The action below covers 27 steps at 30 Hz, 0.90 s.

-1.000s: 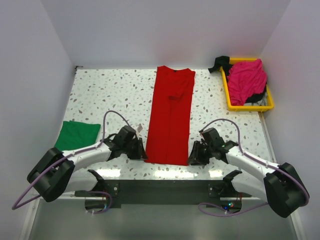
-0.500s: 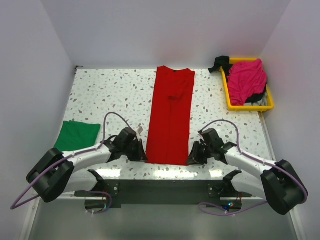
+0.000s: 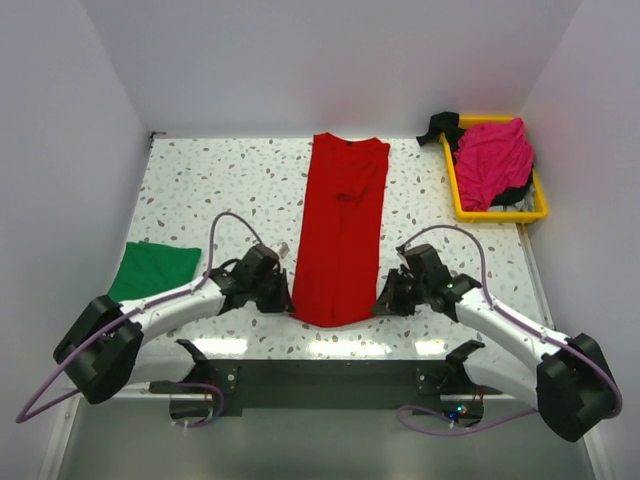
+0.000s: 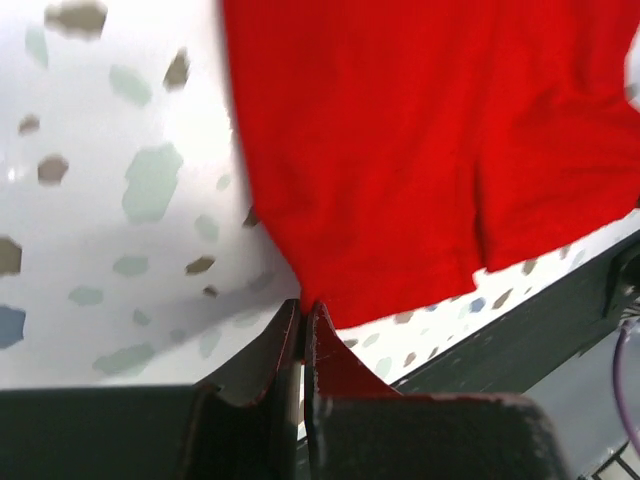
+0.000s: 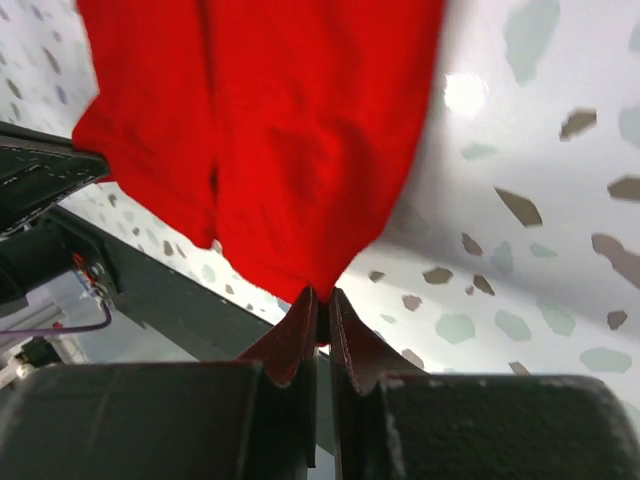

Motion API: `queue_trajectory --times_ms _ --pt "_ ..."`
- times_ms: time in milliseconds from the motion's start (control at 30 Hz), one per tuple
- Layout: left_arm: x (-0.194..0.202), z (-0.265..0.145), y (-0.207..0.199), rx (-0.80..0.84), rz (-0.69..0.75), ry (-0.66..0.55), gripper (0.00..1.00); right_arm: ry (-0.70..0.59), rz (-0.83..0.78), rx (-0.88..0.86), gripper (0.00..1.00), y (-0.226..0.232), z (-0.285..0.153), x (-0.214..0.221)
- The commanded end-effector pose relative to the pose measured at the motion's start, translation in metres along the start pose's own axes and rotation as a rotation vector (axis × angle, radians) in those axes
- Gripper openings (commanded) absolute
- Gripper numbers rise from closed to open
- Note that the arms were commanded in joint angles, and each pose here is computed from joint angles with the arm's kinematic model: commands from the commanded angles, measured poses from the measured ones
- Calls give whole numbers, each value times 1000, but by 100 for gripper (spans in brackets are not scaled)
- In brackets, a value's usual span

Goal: Fold and stack the t-shirts
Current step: Fold the tshirt

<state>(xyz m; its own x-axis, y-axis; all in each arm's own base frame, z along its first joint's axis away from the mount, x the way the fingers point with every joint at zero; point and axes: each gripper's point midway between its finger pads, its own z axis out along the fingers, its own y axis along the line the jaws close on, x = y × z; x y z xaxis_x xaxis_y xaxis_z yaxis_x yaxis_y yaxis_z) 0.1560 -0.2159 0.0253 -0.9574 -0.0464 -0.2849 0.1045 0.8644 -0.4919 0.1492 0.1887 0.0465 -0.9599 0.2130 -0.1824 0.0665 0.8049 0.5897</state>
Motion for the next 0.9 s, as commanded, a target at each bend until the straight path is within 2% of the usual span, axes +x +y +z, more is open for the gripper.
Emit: queue_trajectory --times_ms 0,200,433,567,600,633,700,733,867 --pt "-41 -7 -27 24 65 -92 0 -73 -62 5 4 17 -10 -27" --pt "-95 -4 -63 82 69 -154 0 -179 -125 13 4 44 -15 -78" --pt "-183 4 -83 112 -46 -284 0 -354 -124 42 3 66 -22 -178" --pt "-235 13 -80 89 -120 -363 0 -405 -104 81 2 63 -10 -225" --pt "-240 27 -72 57 -131 -353 0 -434 -96 78 1 65 -13 -241" --pt "-261 23 -73 47 -127 -393 0 -420 -79 107 1 54 0 -247" --pt "-273 41 -59 -1 -140 -386 0 -438 -55 103 1 52 1 -268" --pt "-292 36 -59 5 -148 -407 0 -424 -44 110 0 45 10 -272" --pt "-317 47 -48 11 -166 -438 0 -441 -9 130 1 32 20 -300"
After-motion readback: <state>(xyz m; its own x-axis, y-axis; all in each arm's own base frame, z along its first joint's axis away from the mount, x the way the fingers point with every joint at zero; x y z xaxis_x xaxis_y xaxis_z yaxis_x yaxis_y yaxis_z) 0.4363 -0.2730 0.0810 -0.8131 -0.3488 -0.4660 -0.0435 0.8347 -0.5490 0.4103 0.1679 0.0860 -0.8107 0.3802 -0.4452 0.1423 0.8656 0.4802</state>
